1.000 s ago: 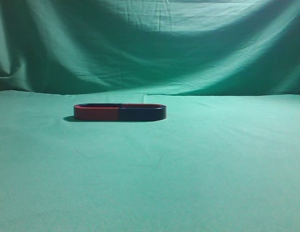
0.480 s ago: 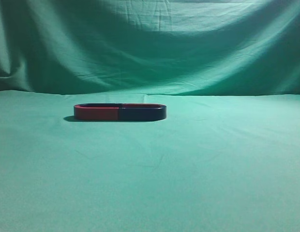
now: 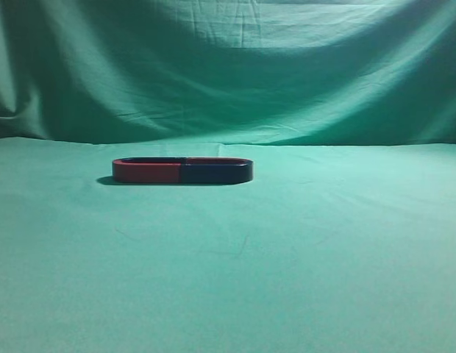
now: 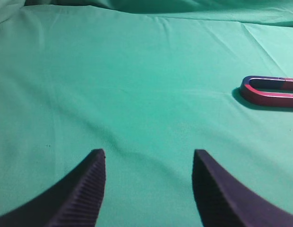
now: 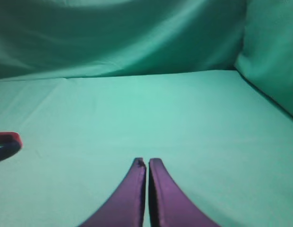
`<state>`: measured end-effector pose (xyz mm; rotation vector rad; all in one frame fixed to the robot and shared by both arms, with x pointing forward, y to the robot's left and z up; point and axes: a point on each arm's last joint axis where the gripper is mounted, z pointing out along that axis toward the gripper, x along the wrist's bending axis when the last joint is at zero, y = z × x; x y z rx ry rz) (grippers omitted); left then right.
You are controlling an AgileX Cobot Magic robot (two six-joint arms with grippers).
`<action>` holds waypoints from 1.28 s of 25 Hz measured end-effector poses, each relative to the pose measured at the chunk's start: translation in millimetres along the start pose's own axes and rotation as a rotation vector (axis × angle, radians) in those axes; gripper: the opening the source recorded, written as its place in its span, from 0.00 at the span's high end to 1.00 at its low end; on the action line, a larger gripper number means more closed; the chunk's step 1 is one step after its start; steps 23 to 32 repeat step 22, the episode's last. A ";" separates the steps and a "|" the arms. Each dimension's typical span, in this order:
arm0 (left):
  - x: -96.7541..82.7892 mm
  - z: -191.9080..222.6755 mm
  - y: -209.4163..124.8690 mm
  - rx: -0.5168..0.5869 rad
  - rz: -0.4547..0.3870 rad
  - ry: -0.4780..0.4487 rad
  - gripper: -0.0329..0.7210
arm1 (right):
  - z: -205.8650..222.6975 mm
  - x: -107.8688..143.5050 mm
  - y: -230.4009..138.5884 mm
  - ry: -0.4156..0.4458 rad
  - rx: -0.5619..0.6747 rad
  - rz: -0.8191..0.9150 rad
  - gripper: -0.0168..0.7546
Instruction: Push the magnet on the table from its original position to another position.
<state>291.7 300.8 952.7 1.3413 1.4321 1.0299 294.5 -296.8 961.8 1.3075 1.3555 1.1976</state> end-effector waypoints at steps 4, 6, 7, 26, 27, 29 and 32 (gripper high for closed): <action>0.0 0.0 0.0 0.000 0.000 0.000 0.43 | 0.2 -2.0 -5.9 -0.028 0.043 0.003 0.98; 0.0 0.0 0.0 0.000 0.000 0.000 0.43 | -0.2 -3.2 -10.5 -0.042 0.092 0.004 0.98; 0.0 0.0 0.0 0.000 0.000 0.000 0.43 | -0.6 -4.0 -12.7 -0.051 0.117 0.004 0.98; 0.0 0.0 0.0 0.000 0.000 0.000 0.43 | -1.1 -4.8 -16.4 -0.061 0.151 0.005 0.98; 0.0 0.0 0.0 0.000 0.000 0.000 0.43 | -1.1 -4.8 -16.4 -0.061 0.151 0.005 0.98; 0.0 0.0 0.0 0.000 0.000 0.000 0.43 | -1.1 -4.8 -16.4 -0.061 0.151 0.005 0.98; 0.0 0.0 0.0 0.000 0.000 0.000 0.43 | -1.1 -4.8 -16.4 -0.061 0.151 0.005 0.98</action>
